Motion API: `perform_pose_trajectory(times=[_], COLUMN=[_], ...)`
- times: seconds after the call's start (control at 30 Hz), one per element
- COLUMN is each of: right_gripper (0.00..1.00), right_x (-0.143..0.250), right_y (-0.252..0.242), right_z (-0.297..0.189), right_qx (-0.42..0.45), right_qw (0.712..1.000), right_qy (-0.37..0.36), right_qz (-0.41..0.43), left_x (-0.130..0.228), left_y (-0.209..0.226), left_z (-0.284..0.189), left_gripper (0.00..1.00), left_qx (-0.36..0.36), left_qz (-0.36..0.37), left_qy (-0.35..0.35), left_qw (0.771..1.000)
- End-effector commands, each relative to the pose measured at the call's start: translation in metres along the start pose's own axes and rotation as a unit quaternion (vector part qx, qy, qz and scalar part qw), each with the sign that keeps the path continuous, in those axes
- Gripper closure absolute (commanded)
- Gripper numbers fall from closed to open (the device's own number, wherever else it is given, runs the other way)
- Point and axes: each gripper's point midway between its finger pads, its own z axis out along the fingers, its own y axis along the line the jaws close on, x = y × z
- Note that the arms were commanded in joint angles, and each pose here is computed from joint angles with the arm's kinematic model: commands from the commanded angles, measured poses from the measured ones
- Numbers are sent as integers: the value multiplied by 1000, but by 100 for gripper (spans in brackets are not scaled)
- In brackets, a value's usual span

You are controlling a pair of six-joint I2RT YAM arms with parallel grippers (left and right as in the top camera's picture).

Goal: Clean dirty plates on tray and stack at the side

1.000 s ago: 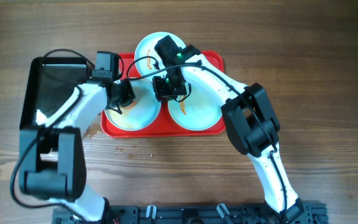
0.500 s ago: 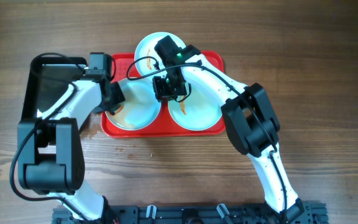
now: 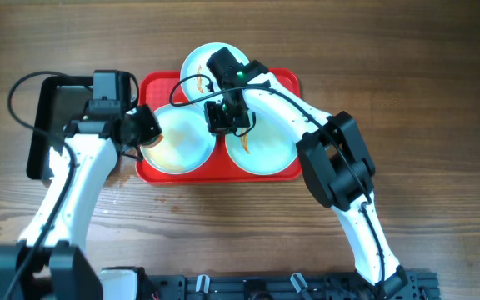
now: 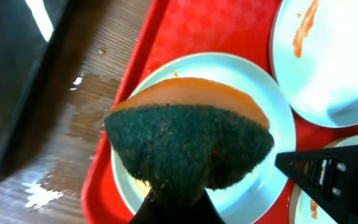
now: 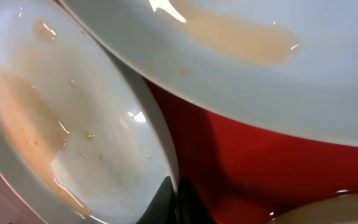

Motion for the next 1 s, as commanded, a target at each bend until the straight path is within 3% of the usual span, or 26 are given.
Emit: perform_pose_trajectory(times=[0.0, 0.23, 0.33, 0.4, 0.53, 0.67, 0.8, 0.97], right_gripper=[96, 96, 96, 96, 96, 96, 96, 96], right_x=[-3, -2, -1, -1, 0, -6, -26, -43], right_y=[-9, -9, -10, -10, -10, -4, 10, 10], right_z=[6, 6, 6, 6, 6, -1, -38, -93], right_qx=[9, 10, 12, 11, 12, 6, 7, 37], right_qw=[1000, 1000, 1000, 1000, 1000, 1000, 998, 990], right_qy=[0, 2, 5, 5, 6, -6, -60, -133], right_qz=[17, 17, 17, 17, 18, 12, -7, -38], left_x=[30, 61, 55, 44, 28, 5, -16, -8], left_y=[-15, -21, 25, 66, 83, 63, 7, -15], left_z=[46, 108, 105, 92, 81, 50, -10, -26], left_gripper=[96, 96, 96, 96, 96, 96, 96, 96], left_qx=[27, 11, -116, -232, -290, -263, -111, -41], left_qz=[-7, 10, 24, 45, 58, 48, 21, 19], left_qy=[74, 130, 100, 65, 28, 1, -48, -37], left_qw=[997, 991, 988, 970, 955, 964, 992, 998])
